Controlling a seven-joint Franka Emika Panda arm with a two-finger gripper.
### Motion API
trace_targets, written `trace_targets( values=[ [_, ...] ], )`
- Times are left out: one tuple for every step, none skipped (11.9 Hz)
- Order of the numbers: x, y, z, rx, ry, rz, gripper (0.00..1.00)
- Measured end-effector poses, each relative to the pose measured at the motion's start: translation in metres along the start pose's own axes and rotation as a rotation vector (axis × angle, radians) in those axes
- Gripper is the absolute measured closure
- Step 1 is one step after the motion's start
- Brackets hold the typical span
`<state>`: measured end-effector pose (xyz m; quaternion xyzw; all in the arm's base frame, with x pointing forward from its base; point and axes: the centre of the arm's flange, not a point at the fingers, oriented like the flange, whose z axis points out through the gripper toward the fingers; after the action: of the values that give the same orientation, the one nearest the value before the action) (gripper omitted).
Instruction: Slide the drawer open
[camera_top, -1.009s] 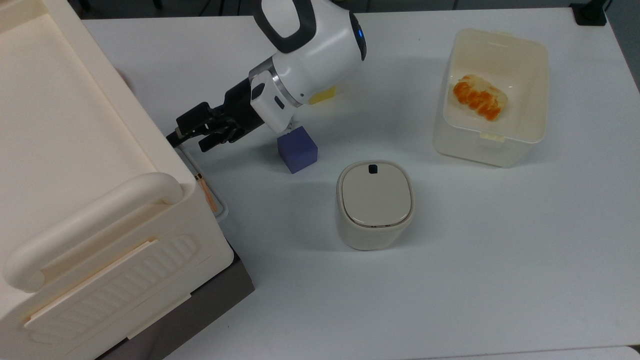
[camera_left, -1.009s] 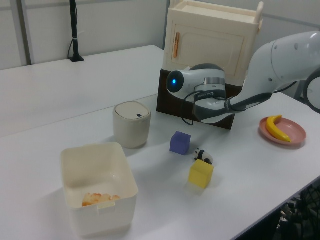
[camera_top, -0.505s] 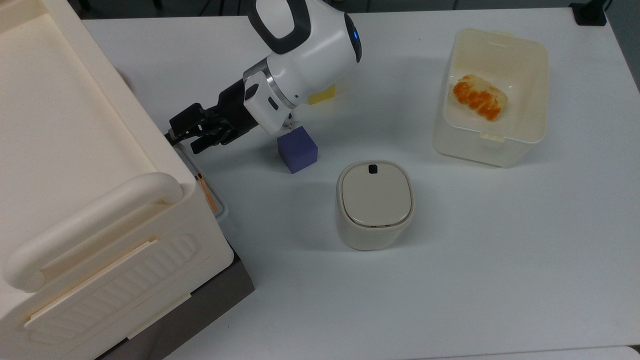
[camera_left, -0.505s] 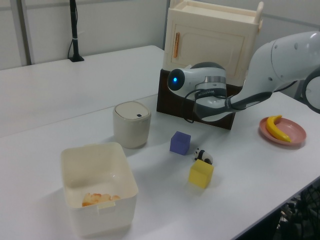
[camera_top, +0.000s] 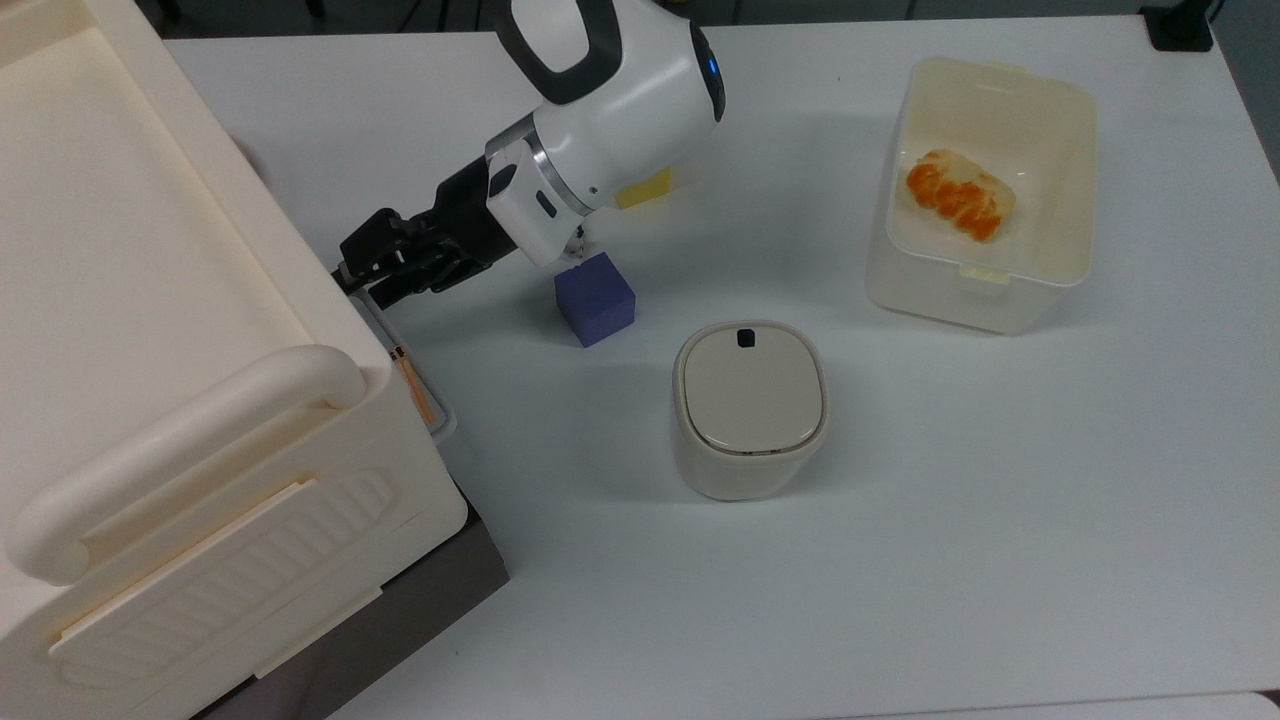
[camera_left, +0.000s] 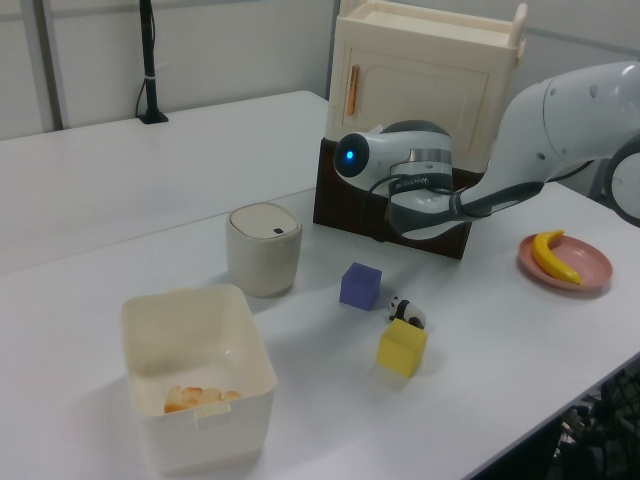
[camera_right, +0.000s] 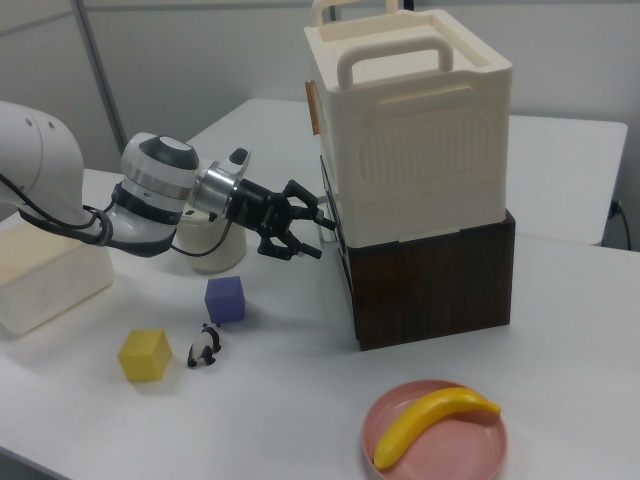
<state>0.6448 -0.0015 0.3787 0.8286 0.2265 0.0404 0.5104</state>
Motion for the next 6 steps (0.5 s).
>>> trace_targets(
  values=[
    [0.0003, -0.0002, -0.0006, 0.0, 0.001, 0.0, 0.44],
    [0.0006, -0.0005, -0.0012, 0.0, 0.002, -0.001, 0.48],
    [0.001, -0.0008, -0.0019, 0.0, 0.003, -0.001, 0.53],
    [0.0016, -0.0013, -0.0031, 0.0, 0.006, -0.002, 0.54],
    [0.0026, -0.002, -0.0051, 0.0, 0.009, -0.002, 0.56],
    [0.0039, -0.0026, -0.0078, 0.0, 0.014, 0.007, 0.61]
  ],
)
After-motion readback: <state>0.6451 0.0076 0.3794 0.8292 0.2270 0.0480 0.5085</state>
